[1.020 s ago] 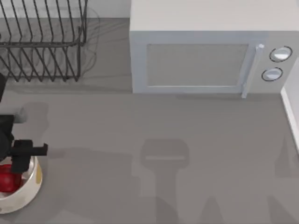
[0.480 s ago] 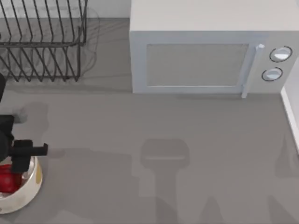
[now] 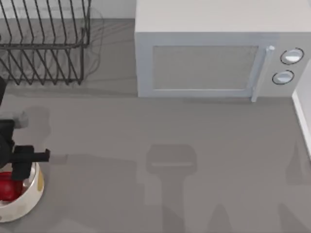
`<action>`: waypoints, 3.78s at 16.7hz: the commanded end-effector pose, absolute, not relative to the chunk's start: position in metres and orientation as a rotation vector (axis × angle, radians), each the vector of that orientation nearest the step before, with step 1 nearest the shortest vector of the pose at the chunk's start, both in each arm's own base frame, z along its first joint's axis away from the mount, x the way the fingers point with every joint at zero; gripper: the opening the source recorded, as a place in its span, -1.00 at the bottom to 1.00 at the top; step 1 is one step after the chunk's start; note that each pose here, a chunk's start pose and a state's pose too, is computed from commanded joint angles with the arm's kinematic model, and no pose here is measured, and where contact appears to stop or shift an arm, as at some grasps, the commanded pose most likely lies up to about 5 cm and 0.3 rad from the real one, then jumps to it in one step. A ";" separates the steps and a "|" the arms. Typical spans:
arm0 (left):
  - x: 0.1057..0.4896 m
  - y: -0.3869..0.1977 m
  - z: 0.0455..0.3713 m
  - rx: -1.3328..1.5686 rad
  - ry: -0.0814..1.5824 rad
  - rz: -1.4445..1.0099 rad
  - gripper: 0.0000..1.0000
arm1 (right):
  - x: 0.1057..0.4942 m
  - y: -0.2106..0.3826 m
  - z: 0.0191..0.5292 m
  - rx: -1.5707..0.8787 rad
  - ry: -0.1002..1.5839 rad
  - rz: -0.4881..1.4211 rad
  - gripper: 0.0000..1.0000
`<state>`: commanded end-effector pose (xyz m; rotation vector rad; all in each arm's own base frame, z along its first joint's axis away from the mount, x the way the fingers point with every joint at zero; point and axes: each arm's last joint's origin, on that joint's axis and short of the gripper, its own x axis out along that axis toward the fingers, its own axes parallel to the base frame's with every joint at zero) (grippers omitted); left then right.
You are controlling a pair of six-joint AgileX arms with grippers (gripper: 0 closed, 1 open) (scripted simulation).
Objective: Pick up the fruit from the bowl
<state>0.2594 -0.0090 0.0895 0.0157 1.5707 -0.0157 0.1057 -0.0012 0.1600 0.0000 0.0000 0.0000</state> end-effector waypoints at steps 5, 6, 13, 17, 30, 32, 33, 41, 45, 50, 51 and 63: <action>0.254 -0.007 0.132 -0.016 1.492 0.011 -1.00 | 0.106 -0.001 0.160 0.000 0.000 0.000 1.00; 0.254 -0.007 0.133 -0.016 1.492 0.011 -1.00 | 0.106 -0.001 0.160 0.000 0.000 0.000 1.00; 0.285 -0.008 0.198 -0.015 1.516 0.012 -1.00 | 0.106 -0.001 0.160 0.000 0.000 0.000 1.00; 0.290 -0.008 0.285 -0.015 1.530 0.012 -1.00 | 0.106 -0.001 0.160 0.000 0.000 0.000 1.00; 0.255 -0.006 0.381 -0.017 1.496 0.013 -1.00 | 0.106 -0.001 0.160 0.000 0.000 0.000 1.00; 0.262 -0.016 0.376 -0.019 1.506 0.012 -1.00 | 0.106 -0.001 0.160 0.000 0.000 0.000 1.00; 0.268 -0.025 0.371 -0.020 1.513 0.011 -1.00 | 0.106 -0.001 0.160 0.000 0.000 0.000 1.00; 0.270 -0.195 0.298 0.012 1.568 -0.015 -1.00 | 0.106 -0.001 0.160 0.000 0.000 0.000 1.00; 0.250 -0.242 0.271 0.016 1.571 -0.015 -1.00 | 0.106 -0.001 0.160 0.000 0.000 0.000 1.00; 0.249 -0.244 0.271 0.013 1.568 -0.017 -1.00 | 0.106 -0.001 0.160 0.000 0.000 0.000 1.00; 0.249 -0.244 0.270 0.013 1.569 -0.017 -1.00 | 0.106 -0.001 0.160 0.000 0.000 0.000 1.00; 0.248 -0.245 0.159 0.016 1.571 -0.016 -1.00 | 0.106 -0.001 0.160 0.000 0.000 0.000 1.00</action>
